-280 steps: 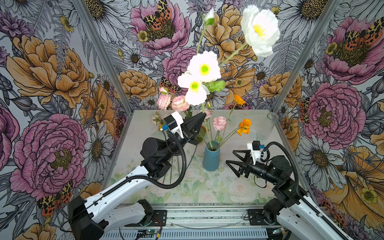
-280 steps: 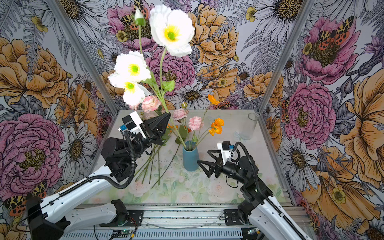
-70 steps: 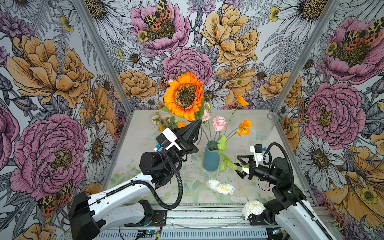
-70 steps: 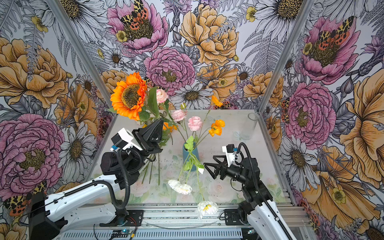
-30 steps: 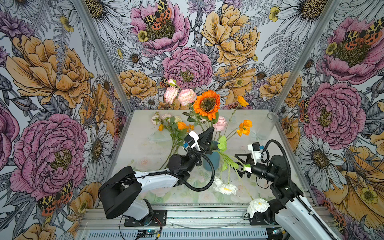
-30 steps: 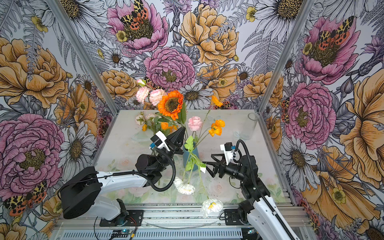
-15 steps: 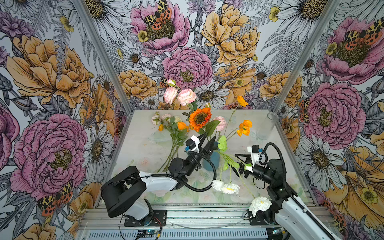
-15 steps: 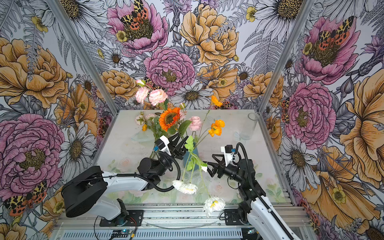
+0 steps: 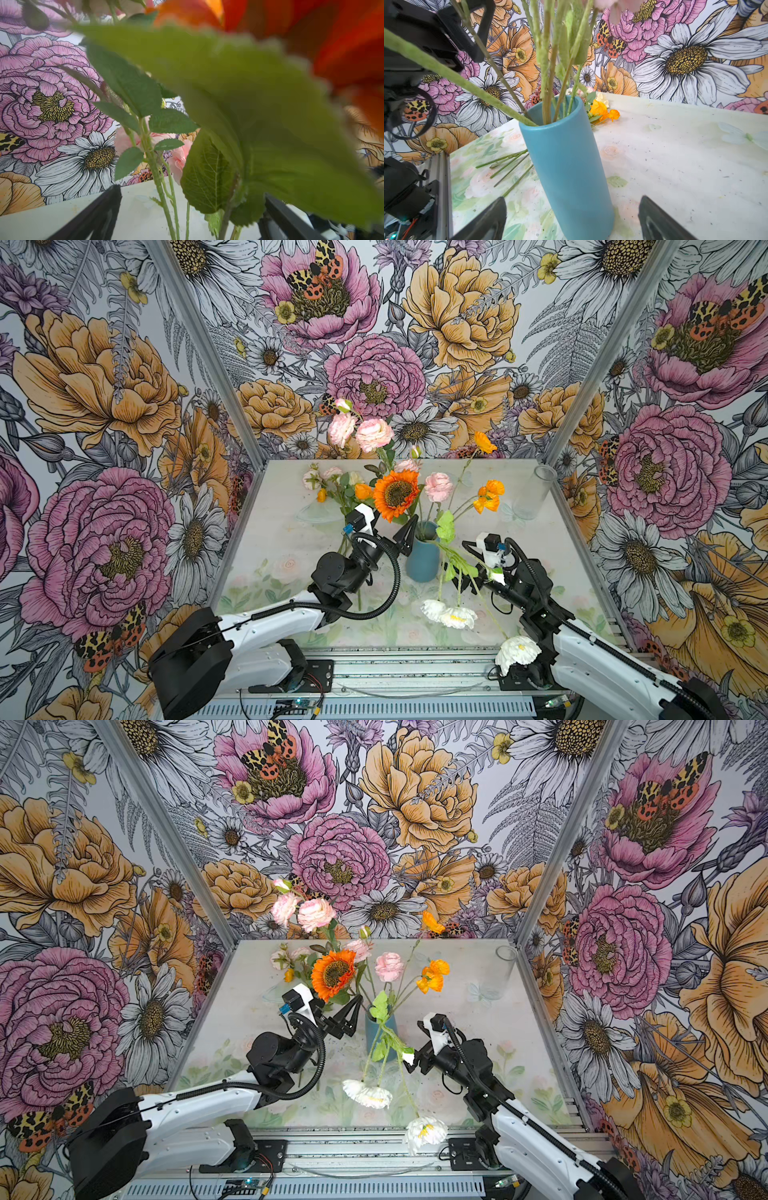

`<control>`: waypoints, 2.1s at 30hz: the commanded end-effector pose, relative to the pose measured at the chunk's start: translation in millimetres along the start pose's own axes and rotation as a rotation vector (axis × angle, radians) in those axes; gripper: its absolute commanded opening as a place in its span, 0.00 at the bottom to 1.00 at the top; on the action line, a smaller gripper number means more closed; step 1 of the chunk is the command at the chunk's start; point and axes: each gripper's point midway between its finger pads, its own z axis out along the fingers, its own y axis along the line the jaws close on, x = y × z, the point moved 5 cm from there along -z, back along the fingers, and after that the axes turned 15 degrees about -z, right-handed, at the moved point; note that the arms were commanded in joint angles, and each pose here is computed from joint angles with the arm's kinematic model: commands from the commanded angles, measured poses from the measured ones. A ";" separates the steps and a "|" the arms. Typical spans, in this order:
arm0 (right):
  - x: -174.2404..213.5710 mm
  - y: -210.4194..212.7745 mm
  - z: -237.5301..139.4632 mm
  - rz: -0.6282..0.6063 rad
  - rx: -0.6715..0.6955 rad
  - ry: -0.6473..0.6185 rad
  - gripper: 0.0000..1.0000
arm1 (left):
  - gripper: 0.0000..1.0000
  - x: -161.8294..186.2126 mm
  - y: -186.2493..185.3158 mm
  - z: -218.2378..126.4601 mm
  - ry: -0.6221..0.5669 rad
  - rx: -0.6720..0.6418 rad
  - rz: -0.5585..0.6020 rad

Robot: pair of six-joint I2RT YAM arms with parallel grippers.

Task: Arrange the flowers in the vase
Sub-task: 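Open the left gripper and withdraw while the right gripper reaches the vase, then close the right gripper around the teal vase body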

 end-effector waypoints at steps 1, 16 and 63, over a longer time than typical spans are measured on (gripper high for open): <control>-18.9 -5.3 2.3 -0.113 0.070 -0.099 1.00 | 0.99 29.5 13.2 -20.7 0.242 -0.050 0.013; -27.8 4.4 34.8 -0.230 0.032 -0.194 0.99 | 0.99 49.2 63.0 -86.6 0.498 -0.287 -0.158; -16.6 17.1 108.1 -0.185 -0.115 -0.130 0.67 | 0.99 29.3 60.8 -98.4 0.523 -0.336 -0.072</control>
